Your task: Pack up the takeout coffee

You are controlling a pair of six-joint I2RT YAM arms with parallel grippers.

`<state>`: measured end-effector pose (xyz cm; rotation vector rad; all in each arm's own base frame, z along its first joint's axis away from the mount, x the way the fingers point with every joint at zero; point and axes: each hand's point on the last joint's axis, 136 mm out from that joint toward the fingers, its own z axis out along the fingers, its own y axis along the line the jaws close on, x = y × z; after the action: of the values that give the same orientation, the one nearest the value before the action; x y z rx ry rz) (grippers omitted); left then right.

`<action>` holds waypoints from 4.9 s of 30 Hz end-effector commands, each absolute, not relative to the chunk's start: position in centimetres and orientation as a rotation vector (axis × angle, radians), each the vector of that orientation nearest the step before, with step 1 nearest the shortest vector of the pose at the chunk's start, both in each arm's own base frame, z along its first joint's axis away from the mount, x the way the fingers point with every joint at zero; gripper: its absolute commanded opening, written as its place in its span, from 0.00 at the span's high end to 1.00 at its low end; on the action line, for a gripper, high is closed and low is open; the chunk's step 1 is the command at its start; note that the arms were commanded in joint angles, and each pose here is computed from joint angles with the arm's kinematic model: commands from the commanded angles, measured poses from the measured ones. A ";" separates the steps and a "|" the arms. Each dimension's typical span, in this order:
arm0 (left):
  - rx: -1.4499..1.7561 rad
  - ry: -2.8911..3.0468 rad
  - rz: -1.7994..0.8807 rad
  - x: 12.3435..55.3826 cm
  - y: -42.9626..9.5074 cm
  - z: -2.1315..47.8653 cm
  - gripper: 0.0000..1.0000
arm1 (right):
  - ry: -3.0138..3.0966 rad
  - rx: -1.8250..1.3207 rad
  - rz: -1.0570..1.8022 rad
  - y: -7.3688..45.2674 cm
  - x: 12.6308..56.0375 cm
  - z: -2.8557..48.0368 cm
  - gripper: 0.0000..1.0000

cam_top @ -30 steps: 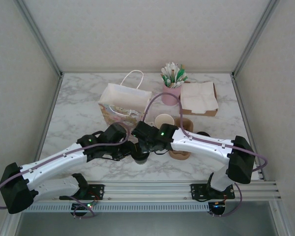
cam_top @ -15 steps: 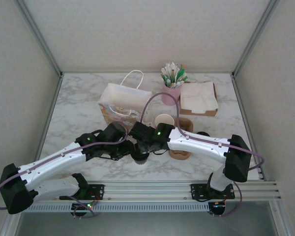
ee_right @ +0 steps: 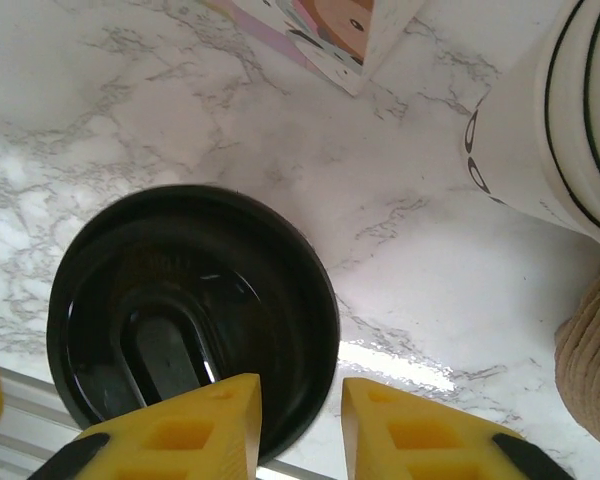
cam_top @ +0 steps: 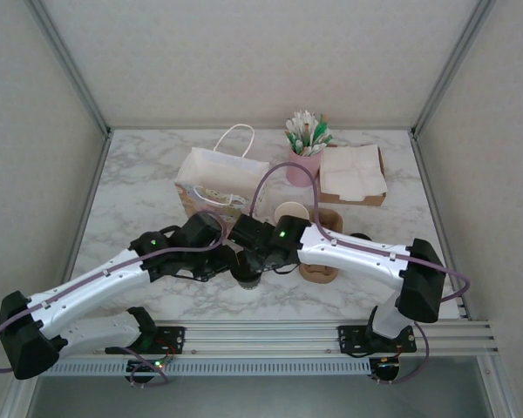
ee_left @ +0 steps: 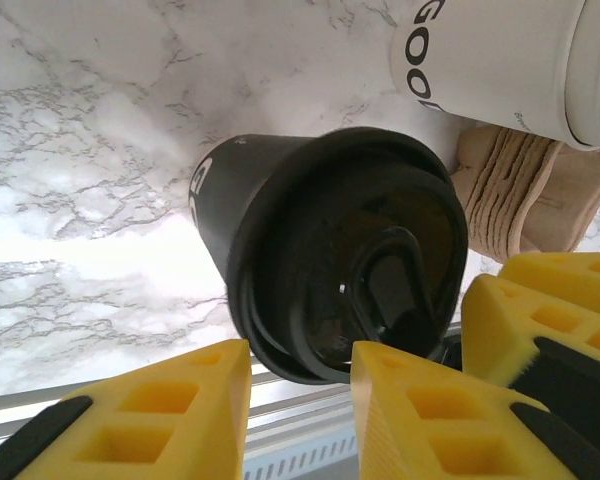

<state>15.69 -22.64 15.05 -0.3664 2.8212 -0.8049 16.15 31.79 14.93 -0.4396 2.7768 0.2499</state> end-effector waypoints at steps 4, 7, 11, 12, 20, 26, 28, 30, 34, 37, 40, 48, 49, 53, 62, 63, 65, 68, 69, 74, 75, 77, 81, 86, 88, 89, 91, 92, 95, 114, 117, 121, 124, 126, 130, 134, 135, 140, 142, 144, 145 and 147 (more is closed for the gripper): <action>-0.352 2.778 -0.776 16.1 -21.7 17.0 0.67 | 2.728 -0.464 0.329 32.8 16.1 18.2 0.69; -0.345 2.764 -0.759 16.2 -21.2 17.6 0.67 | 2.693 -0.452 0.353 32.7 16.4 20.0 0.68; -0.311 2.715 -0.741 16.7 -20.7 19.3 0.66 | 2.626 -0.415 0.348 31.1 16.9 23.0 0.68; -0.303 2.699 -0.734 16.8 -20.4 19.8 0.66 | 2.609 -0.399 0.343 30.5 17.0 23.8 0.68; -0.292 2.541 -0.623 18.3 -17.5 24.2 0.66 | 2.446 -0.134 0.210 21.6 19.4 29.4 0.51; -0.344 2.404 -0.570 19.2 -14.9 27.9 0.64 | 2.331 -0.033 0.124 15.3 20.7 31.3 0.27; -0.385 2.368 -0.546 19.3 -13.9 28.9 0.63 | 2.340 0.017 0.083 13.5 20.8 31.0 0.26; -0.431 2.334 -0.553 19.4 -13.3 30.0 0.62 | 2.388 0.070 0.042 11.9 21.0 29.9 0.26; -0.580 2.245 -0.577 19.5 -11.6 32.3 0.45 | 2.574 0.168 0.012 10.6 20.8 26.2 0.31; -0.680 2.172 -0.624 19.9 -10.8 34.1 0.38 | 2.700 0.200 0.016 10.9 20.6 23.3 0.31; -0.764 2.134 -0.636 20.4 -10.6 35.3 0.33 | 2.774 0.213 0.019 11.3 20.5 20.8 0.31; -0.978 2.118 -0.661 23.4 -11.9 35.1 0.29 | 2.848 0.205 0.133 12.4 22.2 15.8 0.31; -1.017 2.129 -0.672 23.9 -12.2 34.5 0.30 | 2.861 0.203 0.144 12.4 22.6 15.3 0.31; -1.090 2.149 -0.749 25.7 -14.2 33.2 0.32 | 2.885 0.150 0.157 12.7 24.1 14.1 0.32; -1.116 2.222 -0.706 27.9 -16.6 30.5 0.44 | 2.942 0.116 0.216 13.7 23.9 11.8 0.33; -1.119 2.229 -0.691 28.1 -16.6 30.3 0.48 | 2.945 0.119 0.203 13.6 23.9 11.5 0.33; -1.105 2.248 -0.678 28.4 -16.7 30.2 0.58 | 2.949 0.120 0.172 13.3 24.0 11.1 0.33; -1.073 2.301 -0.657 28.8 -16.7 29.3 0.80 | 2.949 0.123 0.167 13.3 24.2 10.9 0.33; -1.064 2.328 -0.648 28.8 -16.6 29.0 0.85 | 2.951 0.131 0.161 13.3 24.2 10.8 0.33; -0.978 2.415 -0.616 29.1 -15.3 28.3 0.96 | 2.955 0.150 0.135 13.1 24.4 10.4 0.34; -0.964 2.428 -0.617 29.1 -15.0 28.3 0.98 | 2.957 0.152 0.136 13.1 24.4 10.3 0.34; -0.916 2.447 -0.638 29.2 -14.6 28.6 0.98 | 2.956 0.153 0.145 13.2 24.4 10.4 0.35; -0.810 2.507 -0.687 29.1 -14.1 28.9 1.00 | 2.934 0.134 0.179 13.6 24.6 10.8 0.39; -0.657 2.577 -0.756 29.1 -14.2 29.1 1.00 | 2.932 0.128 0.196 13.7 24.6 10.7 0.47; -0.606 2.598 -0.766 29.2 -14.3 29.3 1.00 | 2.934 0.130 0.202 13.9 24.6 10.7 0.49; -0.583 2.597 -0.775 29.4 -14.5 29.5 1.00 | 2.932 0.129 0.207 13.9 24.6 10.7 0.49; -0.527 2.571 -0.795 30.1 -14.8 30.4 1.00 | 2.931 0.131 0.215 13.9 24.6 10.7 0.50; -0.503 2.554 -0.809 30.5 -15.1 31.0 1.00 | 2.929 0.130 0.217 14.0 24.6 10.7 0.49; -0.431 2.496 -0.867 32.3 -16.2 32.7 1.00 | 2.933 0.141 0.219 14.0 24.5 10.3 0.49; -0.328 2.482 -0.789 32.2 -14.8 31.7 1.00 | 2.938 0.158 0.225 14.4 25.1 10.0 0.51; -0.359 2.482 -0.756 31.3 -13.9 31.1 1.00 | 2.940 0.165 0.224 14.5 25.2 10.0 0.50; -0.402 2.482 -0.728 30.2 -13.0 30.3 1.00 | 2.944 0.179 0.213 14.4 25.3 9.7 0.50; -0.437 2.485 -0.692 29.4 -12.2 29.7 0.91 | 2.944 0.196 0.191 14.3 25.5 9.6 0.51; -0.469 2.470 -0.644 29.0 -11.3 29.6 0.79 | 2.943 0.205 0.173 14.2 25.6 9.6 0.51; -0.507 2.426 -0.604 28.4 -10.2 29.9 0.59 | 2.939 0.214 0.126 13.8 25.7 9.5 0.52; -0.538 2.403 -0.593 28.2 -9.8 30.1 0.42 | 2.946 0.211 0.089 13.7 25.8 9.2 0.52; -0.546 2.393 -0.591 28.3 -9.7 30.3 0.39 | 2.949 0.206 0.084 13.7 25.8 9.1 0.52; -0.602 2.345 -0.569 28.4 -8.9 30.8 0.27 | 2.940 0.211 0.079 13.7 26.1 9.1 0.52; -0.631 2.335 -0.552 28.3 -8.5 30.7 0.25 | 2.939 0.206 0.088 13.9 26.1 9.1 0.52; -0.675 2.331 -0.488 28.0 -7.4 30.3 0.25 | 2.939 0.201 0.099 14.1 26.1 9.1 0.52; -0.697 2.331 -0.457 27.8 -6.9 30.1 0.25 | 2.941 0.200 0.096 14.1 26.1 9.1 0.52; -0.738 2.326 -0.406 27.4 -6.0 29.8 0.25 | 2.941 0.199 0.083 14.0 26.1 9.1 0.56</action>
<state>28.27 -8.31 30.29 -0.6352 2.3487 -0.5203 25.71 14.10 8.83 0.1900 2.9511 0.1270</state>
